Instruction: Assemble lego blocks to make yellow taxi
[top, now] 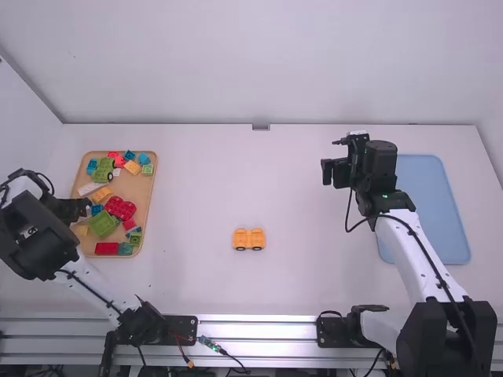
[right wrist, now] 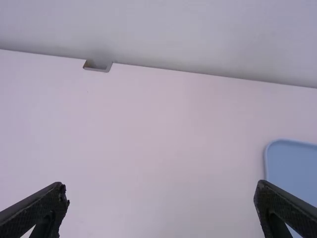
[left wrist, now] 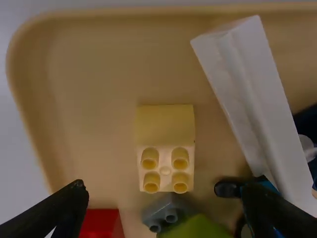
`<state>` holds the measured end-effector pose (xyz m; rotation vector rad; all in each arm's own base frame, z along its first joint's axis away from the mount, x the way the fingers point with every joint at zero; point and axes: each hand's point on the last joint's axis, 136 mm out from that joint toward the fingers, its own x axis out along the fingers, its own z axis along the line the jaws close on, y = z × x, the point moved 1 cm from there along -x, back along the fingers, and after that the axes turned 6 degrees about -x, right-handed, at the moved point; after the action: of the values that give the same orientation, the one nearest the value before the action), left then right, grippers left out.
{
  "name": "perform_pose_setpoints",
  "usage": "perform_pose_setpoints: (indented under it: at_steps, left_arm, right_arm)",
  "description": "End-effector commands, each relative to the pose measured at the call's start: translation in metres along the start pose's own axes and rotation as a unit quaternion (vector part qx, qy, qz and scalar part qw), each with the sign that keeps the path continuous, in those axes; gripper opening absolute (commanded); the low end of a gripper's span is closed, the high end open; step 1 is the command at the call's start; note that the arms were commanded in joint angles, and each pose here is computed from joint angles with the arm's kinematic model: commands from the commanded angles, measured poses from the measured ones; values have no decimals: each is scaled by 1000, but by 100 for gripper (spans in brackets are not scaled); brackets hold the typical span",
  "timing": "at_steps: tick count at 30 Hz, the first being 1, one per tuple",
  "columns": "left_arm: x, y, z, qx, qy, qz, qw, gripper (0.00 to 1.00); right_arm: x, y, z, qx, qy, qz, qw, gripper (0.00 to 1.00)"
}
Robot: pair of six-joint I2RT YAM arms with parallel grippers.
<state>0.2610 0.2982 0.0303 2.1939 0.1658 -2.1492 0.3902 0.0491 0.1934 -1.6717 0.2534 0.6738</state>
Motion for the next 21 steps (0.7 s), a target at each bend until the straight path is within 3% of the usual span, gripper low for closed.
perform_pose_setpoints:
  at_steps: [1,17,21]
  left_arm:
    - [4,-2,-5,9,-9,-7,1000,82]
    - [18,3,-3,12,-8,-8,1000,78]
    - [18,7,2,12,-17,-1,1000,72]
  right_arm:
    - [-2,-9,0,-3,0,-10,1000,99]
    - [-2,-9,0,-4,0,-10,1000,99]
    - [-2,-9,0,-3,0,-10,1000,99]
